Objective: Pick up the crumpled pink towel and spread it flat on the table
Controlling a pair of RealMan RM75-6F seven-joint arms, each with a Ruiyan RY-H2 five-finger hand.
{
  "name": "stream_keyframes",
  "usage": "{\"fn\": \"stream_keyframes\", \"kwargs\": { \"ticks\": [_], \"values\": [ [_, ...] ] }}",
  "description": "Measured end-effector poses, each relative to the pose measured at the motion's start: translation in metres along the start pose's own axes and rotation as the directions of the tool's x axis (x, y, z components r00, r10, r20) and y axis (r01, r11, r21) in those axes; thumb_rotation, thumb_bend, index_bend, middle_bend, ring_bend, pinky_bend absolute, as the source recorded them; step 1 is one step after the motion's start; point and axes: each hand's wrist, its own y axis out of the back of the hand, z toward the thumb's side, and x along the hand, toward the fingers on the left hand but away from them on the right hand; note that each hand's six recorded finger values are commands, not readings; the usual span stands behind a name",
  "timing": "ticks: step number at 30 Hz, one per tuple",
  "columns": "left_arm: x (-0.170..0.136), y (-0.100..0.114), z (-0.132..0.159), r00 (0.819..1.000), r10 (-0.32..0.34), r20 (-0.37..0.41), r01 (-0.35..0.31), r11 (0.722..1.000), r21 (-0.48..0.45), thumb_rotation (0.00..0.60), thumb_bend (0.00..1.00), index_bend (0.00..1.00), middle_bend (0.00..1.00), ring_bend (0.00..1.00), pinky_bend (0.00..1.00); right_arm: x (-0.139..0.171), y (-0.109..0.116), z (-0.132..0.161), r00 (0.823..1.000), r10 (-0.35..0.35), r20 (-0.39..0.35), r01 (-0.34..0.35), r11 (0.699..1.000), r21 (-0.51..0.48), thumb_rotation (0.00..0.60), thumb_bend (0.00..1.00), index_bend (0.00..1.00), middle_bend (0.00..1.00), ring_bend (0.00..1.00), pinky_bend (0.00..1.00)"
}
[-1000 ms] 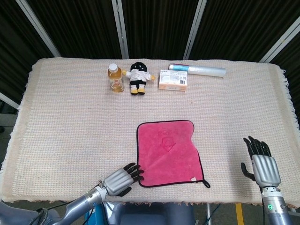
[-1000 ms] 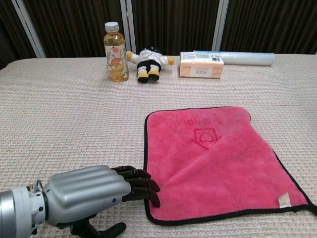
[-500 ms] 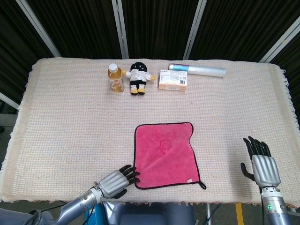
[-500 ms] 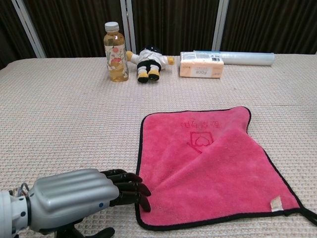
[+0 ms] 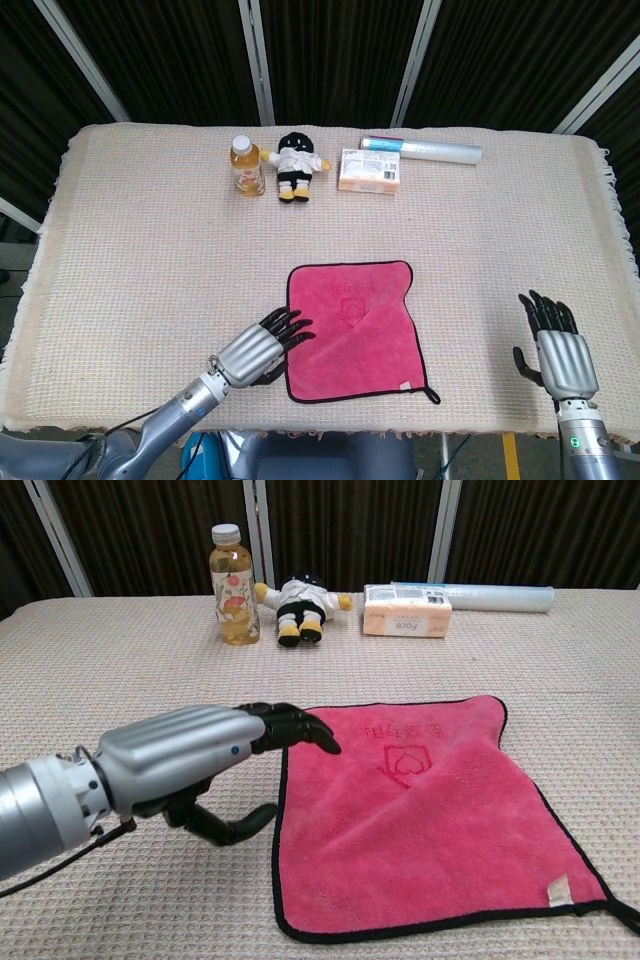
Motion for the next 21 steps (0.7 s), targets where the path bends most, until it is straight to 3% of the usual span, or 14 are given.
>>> {"fn": "stream_keyframes", "kwargs": {
  "ticks": [12, 21],
  "values": [
    [0.053, -0.001, -0.040, 0.994, -0.074, -0.085, 0.091, 0.971, 0.222, 0.600, 0.57, 0.16, 0.08, 0.00, 0.00, -0.005, 0.002, -0.006, 1.000, -0.007, 0.023, 0.007, 1.000, -0.001, 0.600, 0.44, 0.00, 0.00, 0.00, 0.00],
    [0.071, -0.012, -0.063, 0.982, -0.094, -0.162, 0.133, 0.959, 0.252, 0.600, 0.57, 0.16, 0.09, 0.00, 0.00, -0.009, 0.003, -0.013, 0.999, -0.009, 0.047, 0.009, 1.000, 0.003, 0.600, 0.44, 0.00, 0.00, 0.00, 0.00]
  ]
}}
